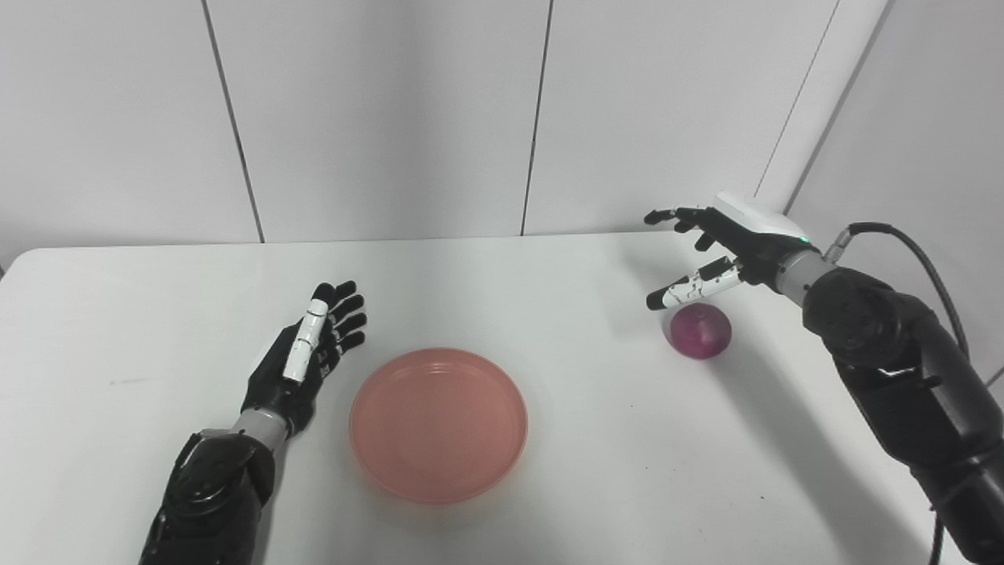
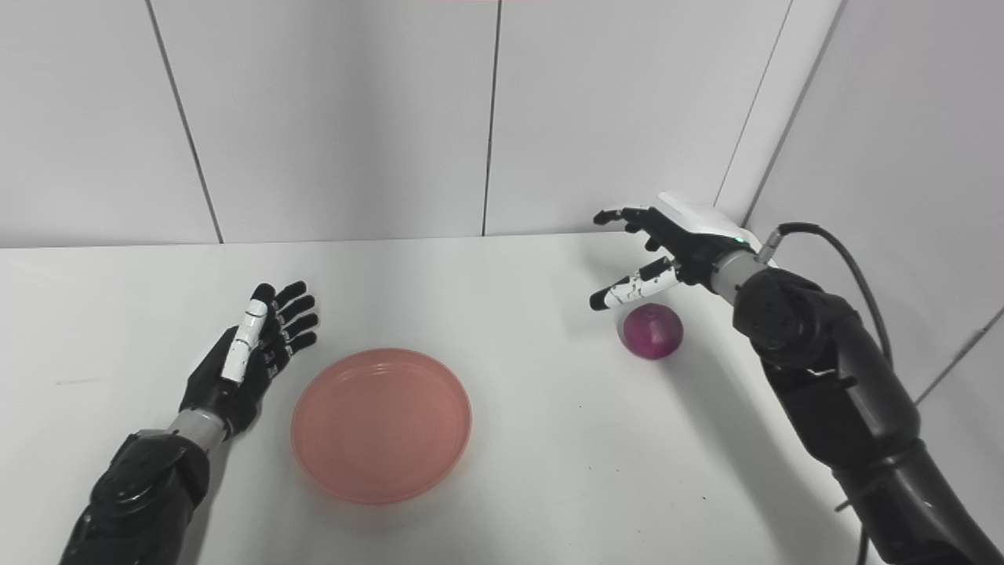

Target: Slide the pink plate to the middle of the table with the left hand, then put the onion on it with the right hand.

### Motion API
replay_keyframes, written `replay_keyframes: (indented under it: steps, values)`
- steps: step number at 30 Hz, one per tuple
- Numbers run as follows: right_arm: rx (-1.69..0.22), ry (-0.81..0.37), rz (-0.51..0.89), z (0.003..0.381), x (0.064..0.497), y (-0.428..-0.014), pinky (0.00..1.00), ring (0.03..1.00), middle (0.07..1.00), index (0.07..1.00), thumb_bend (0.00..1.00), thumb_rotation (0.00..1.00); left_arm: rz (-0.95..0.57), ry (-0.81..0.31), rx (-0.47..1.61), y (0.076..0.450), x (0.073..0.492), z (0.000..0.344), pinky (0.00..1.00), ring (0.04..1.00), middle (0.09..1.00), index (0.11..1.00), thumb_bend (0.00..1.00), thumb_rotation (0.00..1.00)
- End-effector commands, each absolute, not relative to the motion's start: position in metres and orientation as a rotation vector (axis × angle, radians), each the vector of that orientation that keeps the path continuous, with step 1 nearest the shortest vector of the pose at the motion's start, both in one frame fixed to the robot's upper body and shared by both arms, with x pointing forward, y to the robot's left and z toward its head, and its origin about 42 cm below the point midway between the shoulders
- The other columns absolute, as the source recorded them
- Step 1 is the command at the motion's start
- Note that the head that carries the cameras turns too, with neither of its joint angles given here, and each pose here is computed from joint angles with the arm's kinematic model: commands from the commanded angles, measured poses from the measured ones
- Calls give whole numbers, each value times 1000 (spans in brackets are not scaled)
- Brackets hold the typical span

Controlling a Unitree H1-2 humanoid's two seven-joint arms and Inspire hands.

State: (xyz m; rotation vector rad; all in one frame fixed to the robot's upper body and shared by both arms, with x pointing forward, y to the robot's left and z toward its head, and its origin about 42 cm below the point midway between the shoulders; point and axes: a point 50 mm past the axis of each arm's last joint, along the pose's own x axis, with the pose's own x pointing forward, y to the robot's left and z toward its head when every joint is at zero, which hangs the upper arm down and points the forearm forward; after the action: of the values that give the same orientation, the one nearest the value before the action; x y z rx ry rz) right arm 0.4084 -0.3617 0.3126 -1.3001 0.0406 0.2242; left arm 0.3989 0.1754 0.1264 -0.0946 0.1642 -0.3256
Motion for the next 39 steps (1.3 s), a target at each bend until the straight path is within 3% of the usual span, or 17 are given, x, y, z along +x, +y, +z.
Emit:
replay_keyframes:
  steps: [1,3,16,28,39]
  values:
    - [-1367,8,170,342,413,-368,644,822,891,854,1000,369,-363,350,-114,167,376,84,887,896,905,872,721,913]
    - [-1382,26,180,339,413,-368,610,809,885,850,1000,355,-365,350,-118,167,375,83,890,895,901,871,722,908]
    - [-1459,161,185,312,413,-379,688,868,889,850,1000,376,-360,365,-113,168,373,81,856,878,898,878,727,919]
    - [-1569,206,165,306,420,-395,677,869,882,829,1000,351,-365,374,-124,168,372,80,867,891,904,882,730,923]
    - [-1521,259,183,297,421,-400,725,885,884,828,1000,374,-362,386,-134,167,371,77,874,900,904,888,736,927]
